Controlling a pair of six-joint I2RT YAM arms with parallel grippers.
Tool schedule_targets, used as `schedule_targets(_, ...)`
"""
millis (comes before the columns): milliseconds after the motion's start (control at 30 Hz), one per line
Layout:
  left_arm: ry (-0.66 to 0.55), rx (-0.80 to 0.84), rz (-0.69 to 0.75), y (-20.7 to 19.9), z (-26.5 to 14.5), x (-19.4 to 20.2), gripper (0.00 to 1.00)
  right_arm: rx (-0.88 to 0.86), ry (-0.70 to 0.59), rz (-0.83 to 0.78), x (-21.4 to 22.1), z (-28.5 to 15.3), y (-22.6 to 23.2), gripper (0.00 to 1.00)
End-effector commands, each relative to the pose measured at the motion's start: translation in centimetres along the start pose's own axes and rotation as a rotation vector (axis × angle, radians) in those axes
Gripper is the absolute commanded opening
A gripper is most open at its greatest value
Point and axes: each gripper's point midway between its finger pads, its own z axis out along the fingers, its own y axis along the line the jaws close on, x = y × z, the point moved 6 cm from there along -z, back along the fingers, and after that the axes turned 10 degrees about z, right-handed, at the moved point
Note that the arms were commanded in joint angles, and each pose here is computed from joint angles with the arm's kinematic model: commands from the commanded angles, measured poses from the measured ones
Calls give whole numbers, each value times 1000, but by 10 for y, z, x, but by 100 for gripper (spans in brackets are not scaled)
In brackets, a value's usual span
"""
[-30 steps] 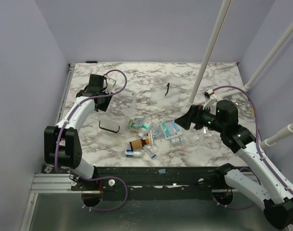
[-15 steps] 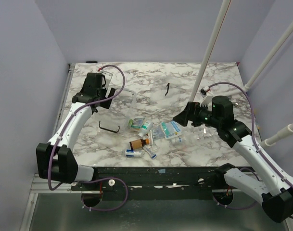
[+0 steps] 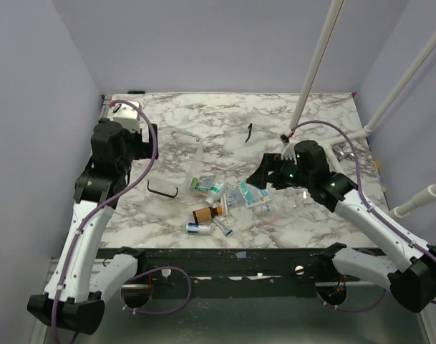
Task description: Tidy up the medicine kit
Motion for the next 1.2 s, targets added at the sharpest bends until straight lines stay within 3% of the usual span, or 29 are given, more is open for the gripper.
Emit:
schedule_targets(0,-94,148,-116,-22,-18,-3,98,27,-29,-18,0,17,20,89)
schedule_targets(267,-222,424,-184,-56,-53,6,98,70,20,-8,27,54,31,83)
schedule_targets(433,-226,530,-213,-71,-60,22,98,110,26,-8,40,75,38,80)
schedule_targets(667,-225,543,-231,-78,-61,47,98,183,4,89,46,106,29,68)
schedule_targets(1167,-241,543,-207,-89,-69,62,98,229,-25,336,60,158,16,59)
